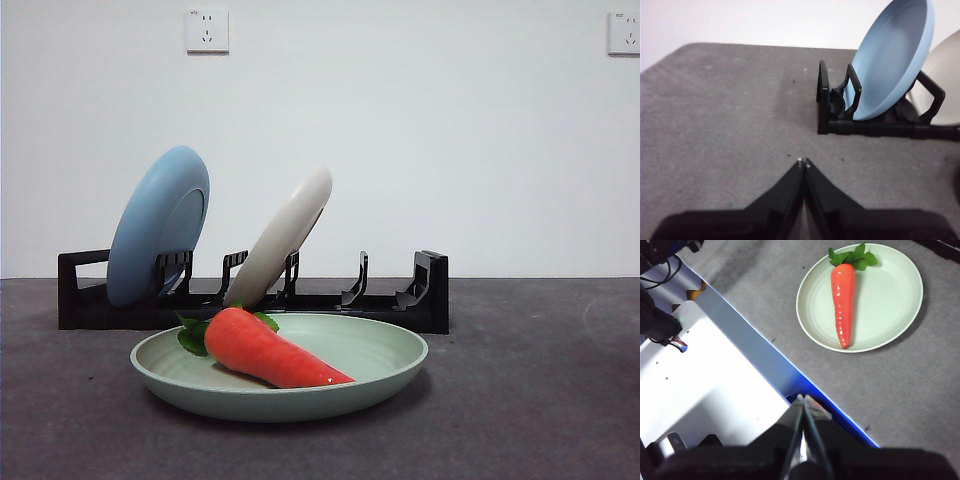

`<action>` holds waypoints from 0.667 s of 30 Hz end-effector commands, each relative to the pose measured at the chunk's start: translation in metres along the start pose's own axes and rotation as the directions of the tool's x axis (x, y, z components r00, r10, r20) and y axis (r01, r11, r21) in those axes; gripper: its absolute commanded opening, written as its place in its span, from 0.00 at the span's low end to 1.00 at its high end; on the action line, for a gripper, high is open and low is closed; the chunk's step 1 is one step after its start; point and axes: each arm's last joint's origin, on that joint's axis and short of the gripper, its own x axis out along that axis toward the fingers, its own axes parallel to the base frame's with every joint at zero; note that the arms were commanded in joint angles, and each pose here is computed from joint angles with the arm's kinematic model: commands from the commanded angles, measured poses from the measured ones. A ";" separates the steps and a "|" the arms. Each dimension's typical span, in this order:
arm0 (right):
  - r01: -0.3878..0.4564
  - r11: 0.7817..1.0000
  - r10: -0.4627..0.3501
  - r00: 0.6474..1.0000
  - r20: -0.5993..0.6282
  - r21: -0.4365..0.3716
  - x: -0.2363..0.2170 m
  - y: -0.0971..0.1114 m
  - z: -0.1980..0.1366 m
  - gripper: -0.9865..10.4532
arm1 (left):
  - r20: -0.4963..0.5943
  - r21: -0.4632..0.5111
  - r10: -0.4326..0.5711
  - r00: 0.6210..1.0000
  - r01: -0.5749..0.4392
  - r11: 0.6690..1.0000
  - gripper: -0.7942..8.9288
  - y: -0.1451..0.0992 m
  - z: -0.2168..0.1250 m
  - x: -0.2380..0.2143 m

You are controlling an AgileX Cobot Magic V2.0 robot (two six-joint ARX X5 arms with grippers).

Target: Take the green plate from the plate rack,put the plate on the table,take the carrot from the table,put the carrot in the plate

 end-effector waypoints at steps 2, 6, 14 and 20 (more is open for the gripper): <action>0.000 1.000 0.000 1.000 -0.001 0.004 0.001 0.000 -0.001 0.09 | -0.003 -0.035 0.005 1.000 -0.005 0.999 0.08 0.001 -0.004 0.001; 0.000 1.000 0.000 1.000 0.000 0.004 0.001 0.000 -0.001 0.09 | -0.003 -0.035 0.006 1.000 -0.006 0.999 0.08 0.001 -0.004 0.001; 0.000 1.000 0.000 1.000 0.000 0.004 0.001 0.000 -0.001 0.09 | -0.003 -0.035 0.006 1.000 -0.006 0.999 0.08 0.001 -0.004 0.001; 0.014 0.999 -0.014 1.000 0.011 -0.029 -0.001 -0.001 -0.001 0.09 | -0.003 -0.035 0.006 1.000 -0.006 0.999 0.08 0.001 -0.004 0.001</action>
